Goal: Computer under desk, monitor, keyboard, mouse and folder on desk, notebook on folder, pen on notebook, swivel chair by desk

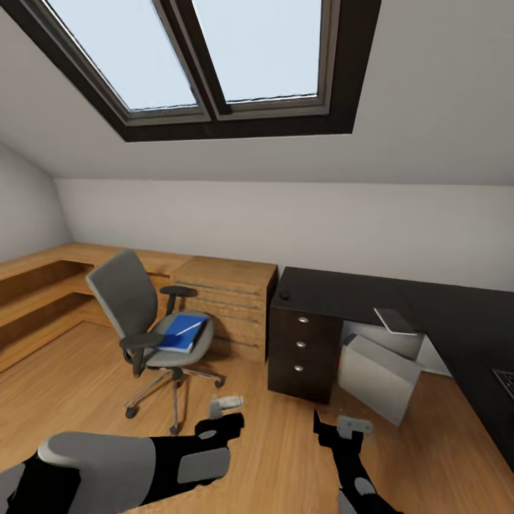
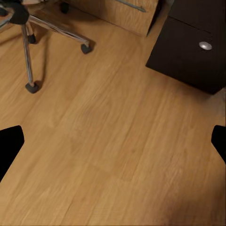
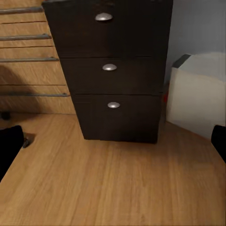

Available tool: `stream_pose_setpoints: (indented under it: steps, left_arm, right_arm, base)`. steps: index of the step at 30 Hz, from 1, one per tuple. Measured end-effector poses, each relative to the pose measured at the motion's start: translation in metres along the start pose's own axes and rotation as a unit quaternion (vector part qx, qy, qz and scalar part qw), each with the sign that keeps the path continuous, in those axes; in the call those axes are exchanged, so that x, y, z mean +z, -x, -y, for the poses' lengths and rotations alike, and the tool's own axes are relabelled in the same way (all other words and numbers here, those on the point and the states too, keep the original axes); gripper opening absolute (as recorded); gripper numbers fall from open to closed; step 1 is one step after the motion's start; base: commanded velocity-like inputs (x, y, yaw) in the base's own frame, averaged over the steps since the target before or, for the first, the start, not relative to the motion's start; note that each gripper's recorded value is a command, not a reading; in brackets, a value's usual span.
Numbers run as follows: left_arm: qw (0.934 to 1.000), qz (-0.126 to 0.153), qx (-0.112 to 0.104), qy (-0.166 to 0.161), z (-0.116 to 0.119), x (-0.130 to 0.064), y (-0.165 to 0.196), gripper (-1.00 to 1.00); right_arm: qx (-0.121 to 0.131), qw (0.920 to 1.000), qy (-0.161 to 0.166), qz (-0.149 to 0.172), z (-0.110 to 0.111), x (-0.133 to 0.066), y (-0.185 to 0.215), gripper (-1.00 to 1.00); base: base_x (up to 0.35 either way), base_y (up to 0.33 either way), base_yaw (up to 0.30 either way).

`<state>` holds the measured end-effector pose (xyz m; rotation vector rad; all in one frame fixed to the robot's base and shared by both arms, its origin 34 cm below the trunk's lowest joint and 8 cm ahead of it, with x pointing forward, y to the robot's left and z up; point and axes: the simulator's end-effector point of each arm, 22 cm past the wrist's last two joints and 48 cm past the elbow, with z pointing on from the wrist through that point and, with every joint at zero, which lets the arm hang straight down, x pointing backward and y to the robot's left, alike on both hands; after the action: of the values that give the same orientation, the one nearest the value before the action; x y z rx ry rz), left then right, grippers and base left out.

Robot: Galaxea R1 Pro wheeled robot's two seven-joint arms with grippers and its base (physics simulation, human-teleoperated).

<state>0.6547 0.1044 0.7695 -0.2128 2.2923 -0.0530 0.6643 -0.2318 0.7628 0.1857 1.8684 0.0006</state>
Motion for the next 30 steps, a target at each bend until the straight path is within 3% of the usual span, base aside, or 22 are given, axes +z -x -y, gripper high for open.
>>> stream_pose_setpoints:
  steps: [4,9,10,11,12,14,16,17,19,20,30]
  left_arm:
    - [0.9997,0.015,-0.016,-0.014,0.018,-0.007,0.041,1.0]
    - [0.9983,0.013,-0.01,-0.055,0.049,-0.048,0.095,1.0]
    - [0.9963,0.05,0.066,-0.02,0.019,-0.078,0.134,1.0]
    - [0.9944,0.077,0.004,-0.072,0.048,-0.114,0.183,1.0]
    - [0.994,0.08,0.004,-0.074,0.049,-0.119,0.185,1.0]
    - [0.9944,0.082,0.026,-0.062,0.039,-0.114,0.167,1.0]
    - [0.9943,0.088,0.025,-0.054,0.032,-0.11,0.156,1.0]
    - [0.9943,0.094,0.026,-0.042,0.017,-0.103,0.142,1.0]
    - [0.9944,0.091,0.038,-0.036,0.011,-0.099,0.131,1.0]
    - [0.9941,0.091,0.056,-0.015,-0.009,-0.088,0.111,1.0]
    - [0.9953,0.084,0.047,-0.011,-0.014,-0.085,0.105,1.0]
  right_arm:
    - [-0.009,0.9995,-0.005,-0.03,0.02,0.029,0.055,1.0]
    - [0.019,0.9971,-0.016,-0.071,0.036,0.045,0.12,1.0]
    - [0.037,0.9965,-0.01,-0.074,0.036,0.044,0.164,1.0]
    - [0.041,0.998,-0.002,-0.047,0.03,0.041,0.193,1.0]
    - [0.047,0.9977,0.0,-0.048,0.029,0.041,0.194,1.0]
    - [0.066,0.9967,0.007,-0.048,0.025,0.04,0.196,1.0]
    - [0.074,0.9961,0.009,-0.047,0.026,0.039,0.197,1.0]
    - [0.079,0.9958,0.01,-0.046,0.026,0.039,0.198,1.0]
    - [0.079,0.9957,0.01,-0.046,0.027,0.039,0.199,1.0]
    - [0.081,0.9955,0.011,-0.047,0.027,0.038,0.198,1.0]
    - [0.081,0.9959,0.012,-0.04,0.026,0.036,0.203,1.0]
  base:
    - [0.324,0.0,0.0]
    - [0.324,0.0,0.0]
    - [0.325,0.0,0.0]
    - [0.325,0.0,0.0]
    - [0.325,0.0,0.0]
    - [0.326,0.0,0.0]
    - [0.326,0.0,0.0]
    - [0.327,0.0,0.0]
    - [0.327,0.0,0.0]
    - [0.328,0.0,0.0]
    - [0.328,0.0,0.0]
